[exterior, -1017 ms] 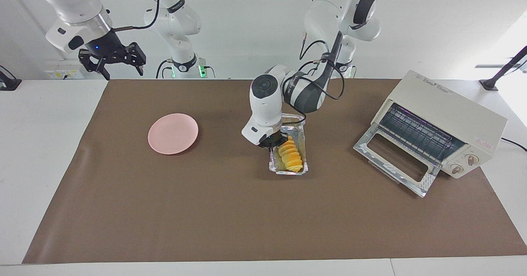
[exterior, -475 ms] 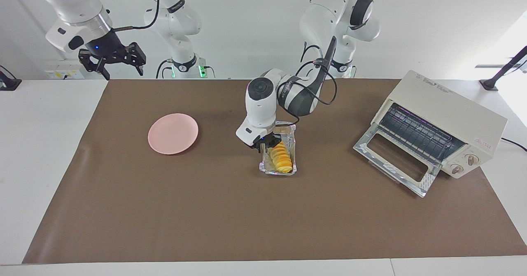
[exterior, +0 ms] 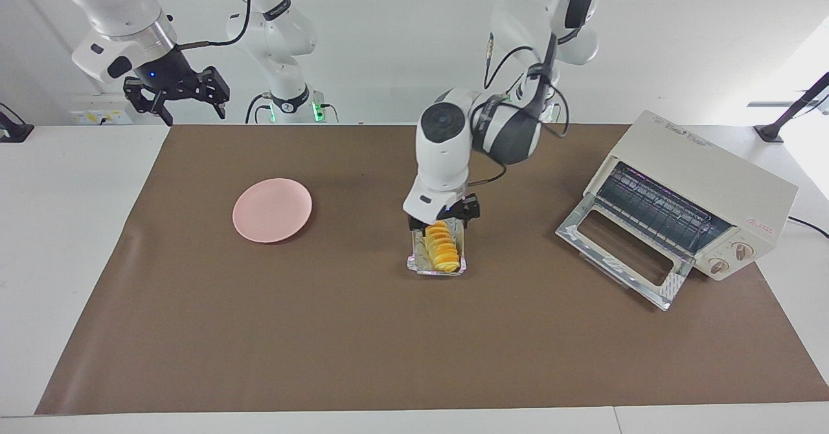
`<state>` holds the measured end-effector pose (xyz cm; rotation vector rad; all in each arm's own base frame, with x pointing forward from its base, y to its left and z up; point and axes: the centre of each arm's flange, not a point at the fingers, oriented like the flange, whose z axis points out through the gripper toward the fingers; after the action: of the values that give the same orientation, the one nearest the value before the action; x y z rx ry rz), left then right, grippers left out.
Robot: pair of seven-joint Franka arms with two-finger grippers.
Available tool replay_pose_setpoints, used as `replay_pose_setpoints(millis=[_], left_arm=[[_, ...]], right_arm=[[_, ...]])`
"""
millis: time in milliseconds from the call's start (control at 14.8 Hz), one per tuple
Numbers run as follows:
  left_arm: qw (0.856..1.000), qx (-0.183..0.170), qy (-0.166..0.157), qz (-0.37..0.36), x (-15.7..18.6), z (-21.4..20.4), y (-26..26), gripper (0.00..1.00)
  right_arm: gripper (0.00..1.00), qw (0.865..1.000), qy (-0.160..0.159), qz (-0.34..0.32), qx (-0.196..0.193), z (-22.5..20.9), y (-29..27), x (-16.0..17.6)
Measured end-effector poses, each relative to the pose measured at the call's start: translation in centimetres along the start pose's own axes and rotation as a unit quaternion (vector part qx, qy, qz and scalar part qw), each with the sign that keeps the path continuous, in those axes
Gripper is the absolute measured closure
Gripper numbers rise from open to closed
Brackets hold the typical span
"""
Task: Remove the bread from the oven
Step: 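Pull the foil tray out of the oven and carry it past the plate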
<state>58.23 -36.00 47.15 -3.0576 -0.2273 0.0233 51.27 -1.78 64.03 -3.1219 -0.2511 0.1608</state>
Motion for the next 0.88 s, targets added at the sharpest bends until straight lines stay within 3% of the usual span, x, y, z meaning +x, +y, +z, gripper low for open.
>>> replay_pose_setpoints(millis=[203,339,475,610,881], left_arm=[[1.000,-0.003,-0.023,-0.006,3.3,-7.4,-14.2,0.00],[0.999,-0.003,-0.054,0.005,4.7,-8.8,-23.7,0.00],[0.994,-0.005,-0.096,0.044,4.9,-8.3,-30.1,0.00],[0.990,-0.015,-0.121,0.070,4.1,-8.1,-34.5,0.00],[0.989,-0.025,-0.118,0.089,1.1,-9.5,-35.6,0.00]], right_arm=[[0.00,1.000,-0.002,-0.001,0.000,0.0,-0.1,0.0],[0.00,1.000,0.000,-0.002,-0.001,-0.3,-0.3,-0.3],[0.00,1.000,0.004,-0.002,-0.002,-0.8,-0.5,-0.7],[0.00,1.000,0.007,-0.004,-0.001,-1.1,-0.7,-1.0],[0.00,0.999,0.029,-0.011,0.012,0.6,-3.0,0.5]])
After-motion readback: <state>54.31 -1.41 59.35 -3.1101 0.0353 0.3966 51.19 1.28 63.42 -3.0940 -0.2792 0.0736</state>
